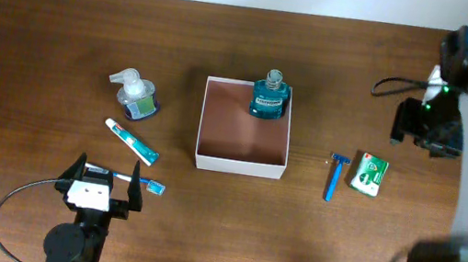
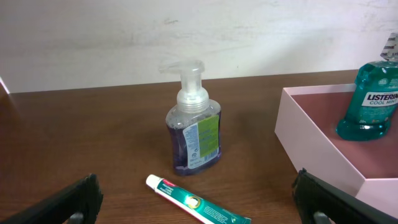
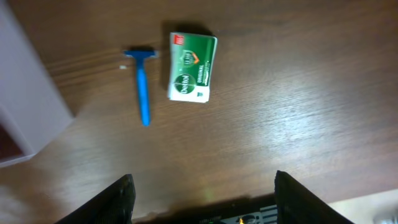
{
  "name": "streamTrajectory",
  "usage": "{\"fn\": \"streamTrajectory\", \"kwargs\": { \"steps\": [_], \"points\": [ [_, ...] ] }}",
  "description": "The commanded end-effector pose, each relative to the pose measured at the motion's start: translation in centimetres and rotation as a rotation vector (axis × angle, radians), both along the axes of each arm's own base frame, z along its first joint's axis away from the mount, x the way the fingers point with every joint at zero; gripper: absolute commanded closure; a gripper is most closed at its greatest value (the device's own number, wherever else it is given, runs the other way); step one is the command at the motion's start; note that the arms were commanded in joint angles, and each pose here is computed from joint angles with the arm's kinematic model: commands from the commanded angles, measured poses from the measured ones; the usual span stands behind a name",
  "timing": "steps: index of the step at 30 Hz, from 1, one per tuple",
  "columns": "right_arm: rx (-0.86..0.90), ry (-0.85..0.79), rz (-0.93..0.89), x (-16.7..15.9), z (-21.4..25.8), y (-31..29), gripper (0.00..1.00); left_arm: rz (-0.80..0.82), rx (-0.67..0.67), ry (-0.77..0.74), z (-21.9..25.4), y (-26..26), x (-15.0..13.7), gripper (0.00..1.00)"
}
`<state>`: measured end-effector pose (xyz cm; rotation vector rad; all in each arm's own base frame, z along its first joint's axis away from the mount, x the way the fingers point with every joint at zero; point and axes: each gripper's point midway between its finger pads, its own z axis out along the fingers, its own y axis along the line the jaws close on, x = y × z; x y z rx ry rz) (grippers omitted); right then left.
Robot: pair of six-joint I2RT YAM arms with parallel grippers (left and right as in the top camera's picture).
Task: Pack container
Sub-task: 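Move the right gripper right, over the green Dettol soap box, then lower the right gripper and grasp the Dettol soap box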
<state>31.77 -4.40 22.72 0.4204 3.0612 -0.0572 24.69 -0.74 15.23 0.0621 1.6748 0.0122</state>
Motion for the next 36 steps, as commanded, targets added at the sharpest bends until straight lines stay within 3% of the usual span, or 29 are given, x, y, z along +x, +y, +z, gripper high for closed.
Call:
{"fn": "streamTrajectory", "kwargs": {
  "steps": [1,7,12,13,14,21,25,36],
  "points": [
    [-0.044,-0.179,-0.007,-2.5,5.4,-0.1,0.34,-0.001,-0.006,0.002,-0.2,-0.1,0.0,0.01],
    [-0.055,-0.313,-0.027,-5.3,8.9,0.2,0.31,-0.001,-0.006,0.002,-0.2,-0.1,0.0,0.01],
    [-0.053,-0.233,-0.028,-7.1,6.5,0.3,0.27,-0.001,-0.006,0.002,-0.2,-0.1,0.0,0.01],
    [-0.059,-0.196,-0.037,-7.3,5.2,0.2,0.09,-0.001,-0.006,0.002,-0.2,-0.1,0.0,0.0],
    [-0.076,-0.17,-0.07,-7.4,3.9,-0.2,0.08,-0.001,-0.006,0.002,-0.2,-0.1,0.0,0.01],
    [-0.065,-0.206,-0.061,-3.6,-2.9,-0.4,0.01,-0.001,-0.006,0.002,-0.2,-0.1,0.0,0.01],
    [-0.029,-0.207,0.077,-2.1,-5.9,0.3,0.01,-0.001,-0.006,0.002,-0.2,-0.1,0.0,0.01],
    [-0.011,-0.147,0.006,1.5,-12.0,-0.1,0.01,-0.001,-0.006,0.002,-0.2,-0.1,0.0,0.01]
  ]
}}
